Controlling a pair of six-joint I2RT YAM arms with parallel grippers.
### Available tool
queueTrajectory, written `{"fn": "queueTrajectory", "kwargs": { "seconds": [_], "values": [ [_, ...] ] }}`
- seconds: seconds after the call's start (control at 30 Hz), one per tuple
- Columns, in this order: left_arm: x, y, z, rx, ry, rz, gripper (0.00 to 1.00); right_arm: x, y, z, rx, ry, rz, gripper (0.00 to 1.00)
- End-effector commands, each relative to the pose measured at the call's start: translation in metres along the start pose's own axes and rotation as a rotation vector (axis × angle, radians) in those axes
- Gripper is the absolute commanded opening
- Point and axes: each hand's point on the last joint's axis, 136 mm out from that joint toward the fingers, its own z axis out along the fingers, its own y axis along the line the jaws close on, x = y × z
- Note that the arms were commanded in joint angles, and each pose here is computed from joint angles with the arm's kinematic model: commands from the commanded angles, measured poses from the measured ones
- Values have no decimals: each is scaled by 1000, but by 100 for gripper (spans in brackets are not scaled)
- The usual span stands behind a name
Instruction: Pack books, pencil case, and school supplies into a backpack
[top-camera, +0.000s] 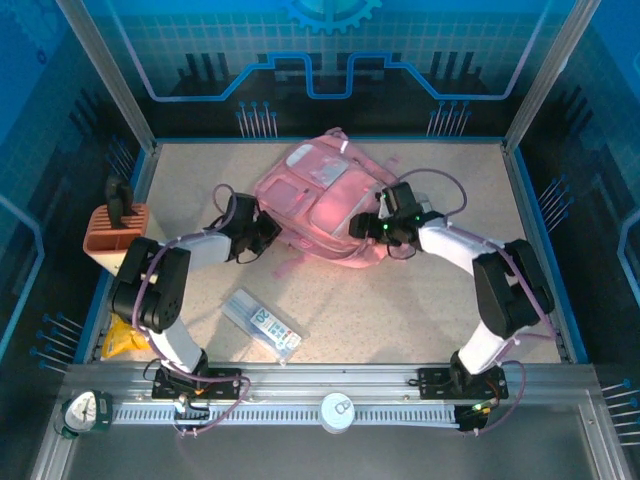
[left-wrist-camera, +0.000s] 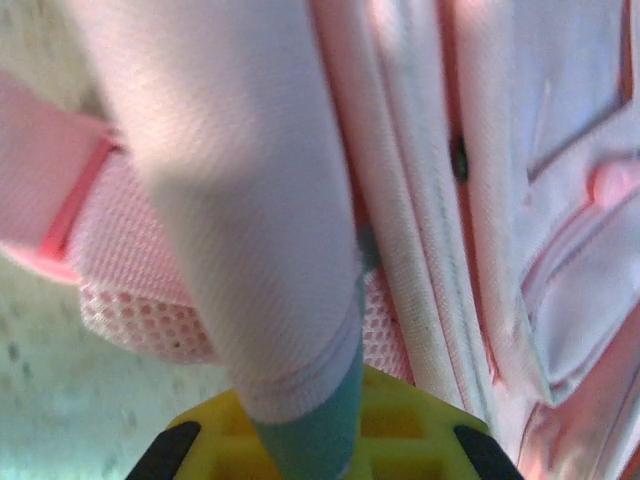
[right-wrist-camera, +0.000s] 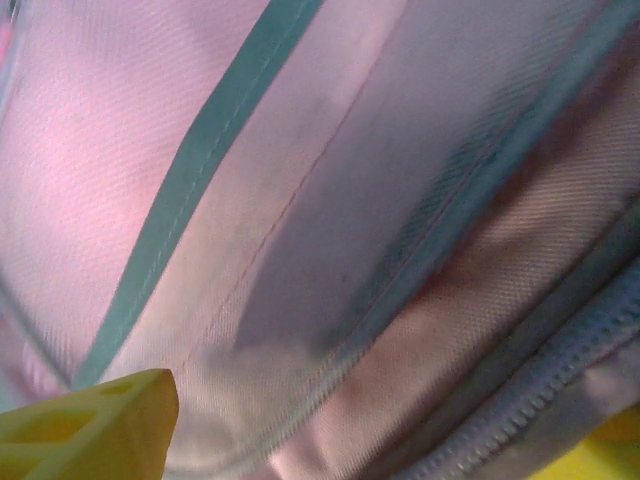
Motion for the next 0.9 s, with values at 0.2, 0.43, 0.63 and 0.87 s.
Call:
{"fn": "queueTrajectory", "kwargs": {
  "seconds": [0.2,0.43,0.63,0.87],
  "values": [
    [52,-28,-11,49,60,-51,0,-38,-13,-43,170,-65,-98,100],
    [56,-43,-21,63,42,-26,0,24,-20,-82,304,30,-199,100],
    [60,-56,-30,81,29,0,0,80,56,-69,178,29,-324,92],
    [66,-61,-33,97,35,6,0,107,133,-15,39,-35,-424,70]
  ]
}}
